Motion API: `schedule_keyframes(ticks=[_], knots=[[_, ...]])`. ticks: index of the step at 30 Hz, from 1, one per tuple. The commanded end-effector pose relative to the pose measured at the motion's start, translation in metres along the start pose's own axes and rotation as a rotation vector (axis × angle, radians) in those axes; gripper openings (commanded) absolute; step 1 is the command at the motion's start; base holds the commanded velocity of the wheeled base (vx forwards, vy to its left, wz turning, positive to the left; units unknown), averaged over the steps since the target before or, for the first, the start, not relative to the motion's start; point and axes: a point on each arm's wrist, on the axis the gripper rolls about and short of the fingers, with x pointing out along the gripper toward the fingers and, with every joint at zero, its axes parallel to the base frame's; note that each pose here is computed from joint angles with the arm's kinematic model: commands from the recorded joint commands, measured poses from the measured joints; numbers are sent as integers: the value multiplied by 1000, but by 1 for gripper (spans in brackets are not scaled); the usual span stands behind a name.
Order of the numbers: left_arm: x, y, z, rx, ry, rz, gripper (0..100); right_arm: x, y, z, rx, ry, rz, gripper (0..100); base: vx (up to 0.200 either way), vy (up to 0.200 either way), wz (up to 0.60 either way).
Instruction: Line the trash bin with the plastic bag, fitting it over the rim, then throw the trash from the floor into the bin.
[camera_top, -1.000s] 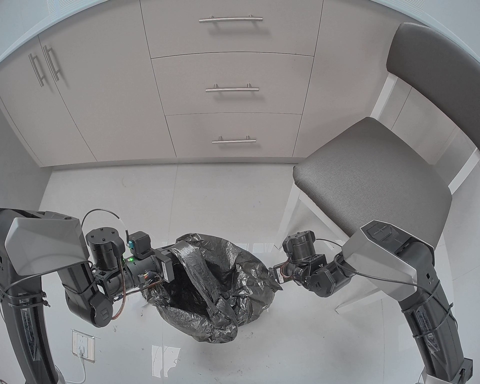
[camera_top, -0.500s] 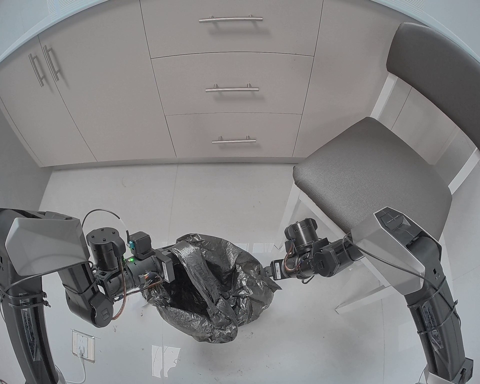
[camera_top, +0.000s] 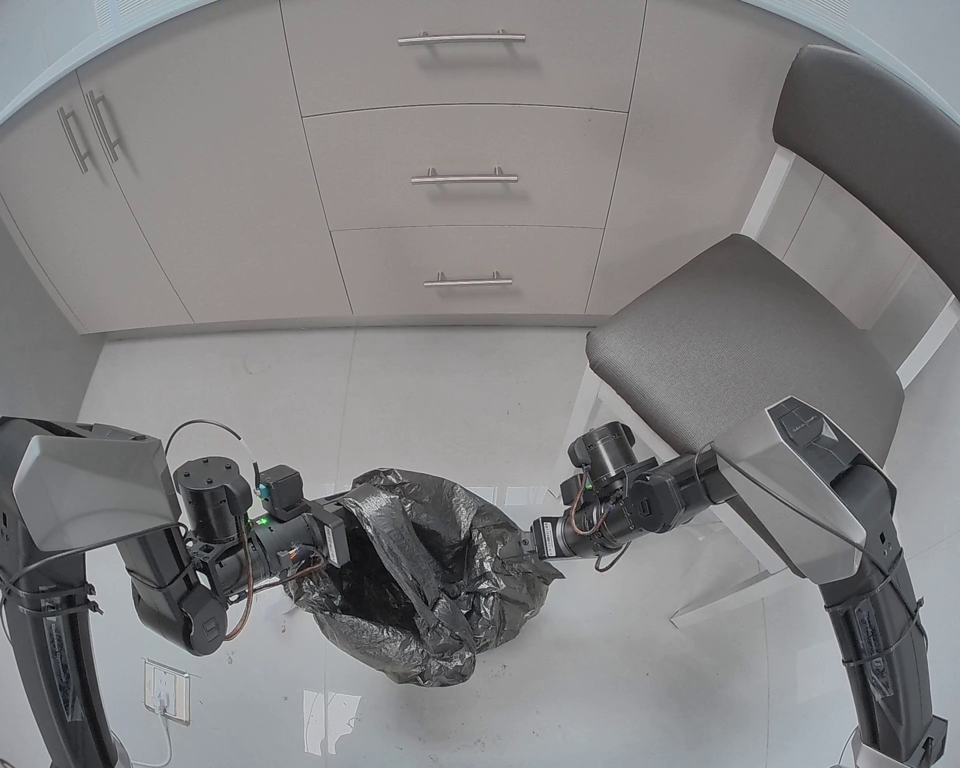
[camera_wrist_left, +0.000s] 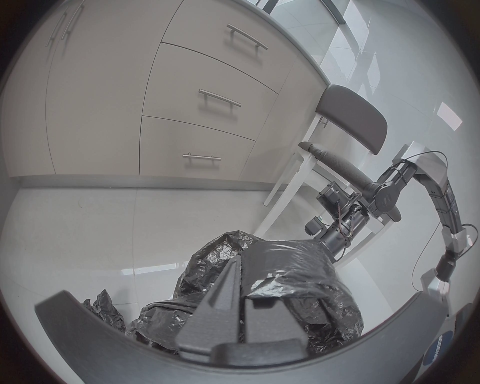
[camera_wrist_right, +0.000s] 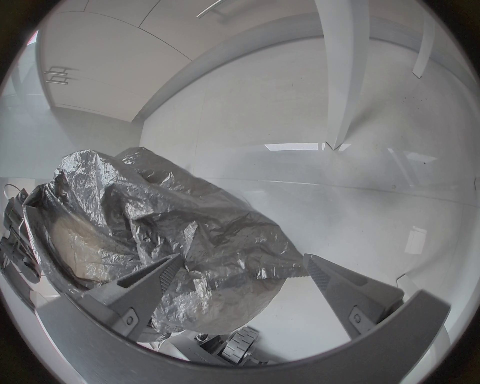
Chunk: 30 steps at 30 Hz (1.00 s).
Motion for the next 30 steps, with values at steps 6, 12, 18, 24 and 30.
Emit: schedule_keyframes(ticks=[6,12,18,24,30], knots=[[0,1,-1,-2,1,4,0,0,-2,-3,-73,2,-111,100,0,0,0],[0,1,-3,-4,8,3,0,-2,-10,-21,-224,77,-173,100,0,0,0],[-1,1,-3,-5,10,5,0,0,-15,-32,-378,101,-287,100,0,0,0],[-1,1,-2,-6,8,5,0,-4,-7,-52,-595,97,-339,100,0,0,0],[-1,1,-2,-4,8,5,0,5,5,-62,-713,32,-322,100,0,0,0]])
